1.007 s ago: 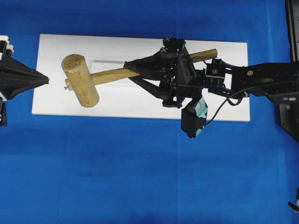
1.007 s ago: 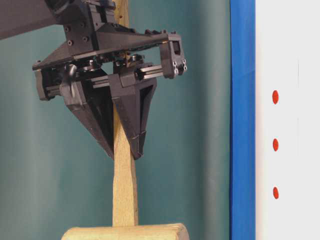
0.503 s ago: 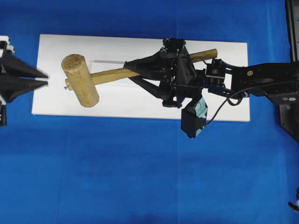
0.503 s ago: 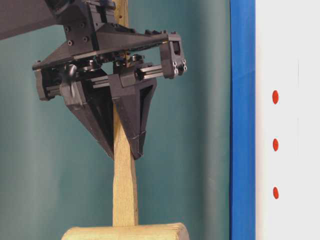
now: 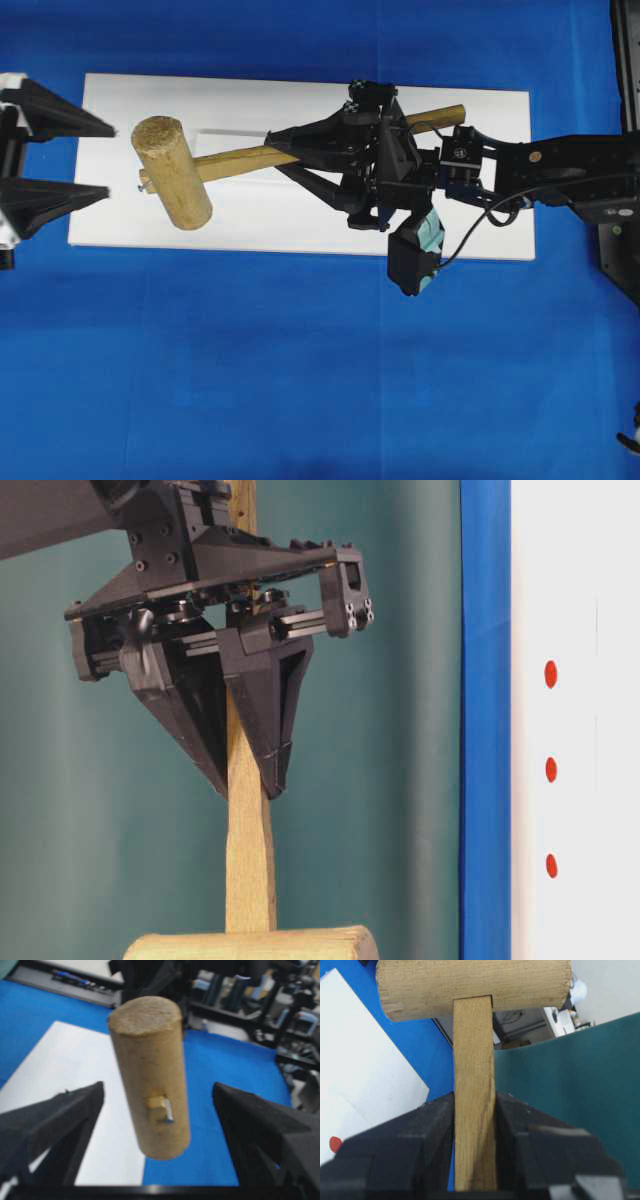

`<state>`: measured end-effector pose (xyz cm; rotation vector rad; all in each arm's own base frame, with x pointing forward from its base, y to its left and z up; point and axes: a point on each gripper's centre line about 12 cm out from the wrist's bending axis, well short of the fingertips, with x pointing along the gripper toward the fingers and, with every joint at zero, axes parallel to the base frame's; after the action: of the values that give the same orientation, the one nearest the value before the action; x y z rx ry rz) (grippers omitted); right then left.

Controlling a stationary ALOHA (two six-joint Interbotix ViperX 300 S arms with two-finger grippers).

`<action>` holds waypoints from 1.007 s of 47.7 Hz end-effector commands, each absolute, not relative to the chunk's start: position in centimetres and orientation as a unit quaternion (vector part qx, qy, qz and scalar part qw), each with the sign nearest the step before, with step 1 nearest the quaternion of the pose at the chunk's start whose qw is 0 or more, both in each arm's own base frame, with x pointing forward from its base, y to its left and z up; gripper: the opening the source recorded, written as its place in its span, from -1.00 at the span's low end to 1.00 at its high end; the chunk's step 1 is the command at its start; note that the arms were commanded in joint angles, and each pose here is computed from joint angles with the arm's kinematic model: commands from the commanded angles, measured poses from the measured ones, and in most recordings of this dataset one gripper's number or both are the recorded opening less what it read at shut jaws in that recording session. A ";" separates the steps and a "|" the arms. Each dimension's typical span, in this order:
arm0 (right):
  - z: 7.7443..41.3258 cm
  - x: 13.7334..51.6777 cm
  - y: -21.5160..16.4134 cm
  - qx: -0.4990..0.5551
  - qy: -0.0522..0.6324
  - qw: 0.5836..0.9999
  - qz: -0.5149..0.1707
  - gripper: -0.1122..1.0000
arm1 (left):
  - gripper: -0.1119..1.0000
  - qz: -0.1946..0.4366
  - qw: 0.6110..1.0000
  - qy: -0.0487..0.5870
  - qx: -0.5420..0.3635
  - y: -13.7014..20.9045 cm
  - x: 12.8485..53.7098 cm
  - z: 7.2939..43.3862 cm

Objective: Hit the mark with a hammer.

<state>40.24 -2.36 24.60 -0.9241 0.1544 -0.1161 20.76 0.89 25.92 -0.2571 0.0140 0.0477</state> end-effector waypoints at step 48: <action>27.0 40.2 -3.0 -0.416 0.053 0.904 -0.089 -0.63 | 0.01 0.029 0.991 0.051 -0.119 1.2 28.6 25.5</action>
<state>40.18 -2.81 24.45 -0.8768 0.1735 -0.1443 28.33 1.31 24.56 -0.2548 0.1294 0.0680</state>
